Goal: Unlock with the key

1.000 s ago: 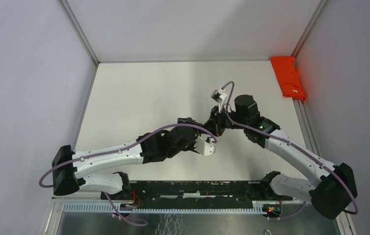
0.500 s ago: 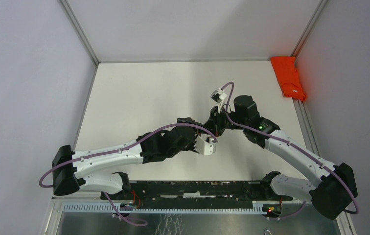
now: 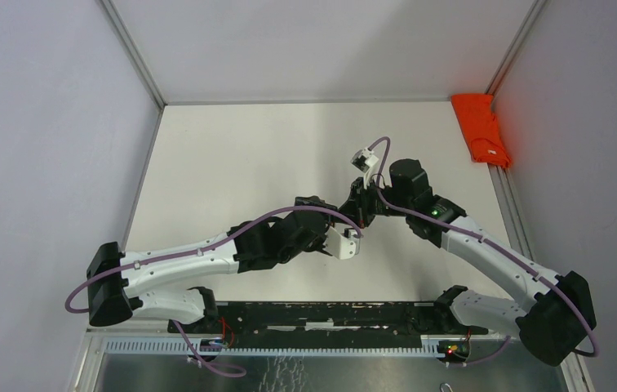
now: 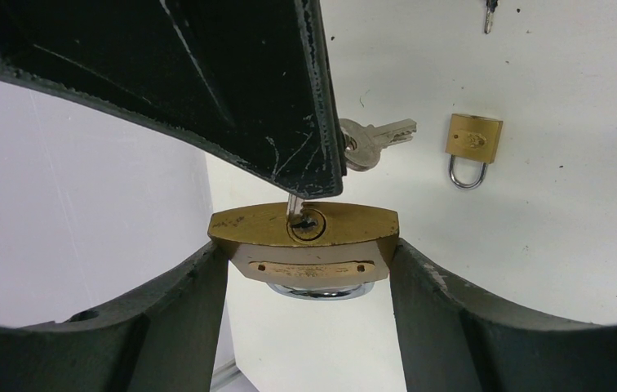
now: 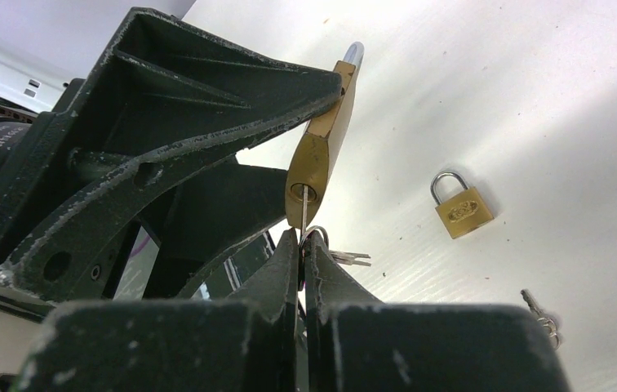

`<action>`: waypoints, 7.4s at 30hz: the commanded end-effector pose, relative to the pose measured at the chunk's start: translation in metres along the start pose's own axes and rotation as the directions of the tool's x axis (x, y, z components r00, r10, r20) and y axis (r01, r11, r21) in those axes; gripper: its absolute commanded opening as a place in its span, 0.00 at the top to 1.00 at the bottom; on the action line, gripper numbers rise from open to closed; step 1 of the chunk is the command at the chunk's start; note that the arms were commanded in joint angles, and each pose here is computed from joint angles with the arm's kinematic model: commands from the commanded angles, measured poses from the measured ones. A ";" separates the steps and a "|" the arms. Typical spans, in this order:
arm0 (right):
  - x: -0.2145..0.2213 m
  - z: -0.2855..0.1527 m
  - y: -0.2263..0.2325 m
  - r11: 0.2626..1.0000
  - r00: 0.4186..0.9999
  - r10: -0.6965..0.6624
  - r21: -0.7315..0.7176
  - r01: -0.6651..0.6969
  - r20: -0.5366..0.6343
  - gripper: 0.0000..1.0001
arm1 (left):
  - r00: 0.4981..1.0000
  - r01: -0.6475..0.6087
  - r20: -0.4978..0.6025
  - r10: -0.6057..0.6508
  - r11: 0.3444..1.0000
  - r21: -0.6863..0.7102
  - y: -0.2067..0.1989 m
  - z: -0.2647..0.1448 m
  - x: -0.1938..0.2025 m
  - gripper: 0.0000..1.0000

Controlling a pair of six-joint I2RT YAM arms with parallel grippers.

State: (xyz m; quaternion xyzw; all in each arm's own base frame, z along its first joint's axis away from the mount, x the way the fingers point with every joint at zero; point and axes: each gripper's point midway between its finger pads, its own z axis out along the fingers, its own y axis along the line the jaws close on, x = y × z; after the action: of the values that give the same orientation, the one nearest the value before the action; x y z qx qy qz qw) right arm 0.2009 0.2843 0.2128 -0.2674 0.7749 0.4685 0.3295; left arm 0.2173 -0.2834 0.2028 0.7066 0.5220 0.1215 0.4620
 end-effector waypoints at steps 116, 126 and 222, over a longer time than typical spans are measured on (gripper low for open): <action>0.016 -0.037 -0.069 0.868 0.982 -0.186 0.464 0.174 -0.021 1.00 | 0.249 0.968 0.056 -0.967 0.247 -0.042 0.056 -0.032 0.016 0.47; -0.001 -0.032 -0.038 0.909 0.952 -0.298 0.321 0.264 0.063 1.00 | 0.193 0.981 0.061 -0.979 0.191 -0.040 0.048 -0.023 0.025 0.50; -0.047 -0.079 -0.058 0.863 0.913 -0.336 0.463 0.201 0.232 1.00 | 0.000 0.999 -0.127 -0.992 0.005 -0.041 0.037 0.103 0.084 0.98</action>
State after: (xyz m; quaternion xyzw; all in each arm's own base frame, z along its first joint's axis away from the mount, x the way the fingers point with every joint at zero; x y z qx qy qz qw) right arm 0.2445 0.1933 0.2198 -0.2248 0.7743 0.2682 0.5273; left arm 0.3265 -0.2575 0.1656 0.1329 0.9143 -0.1464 0.3535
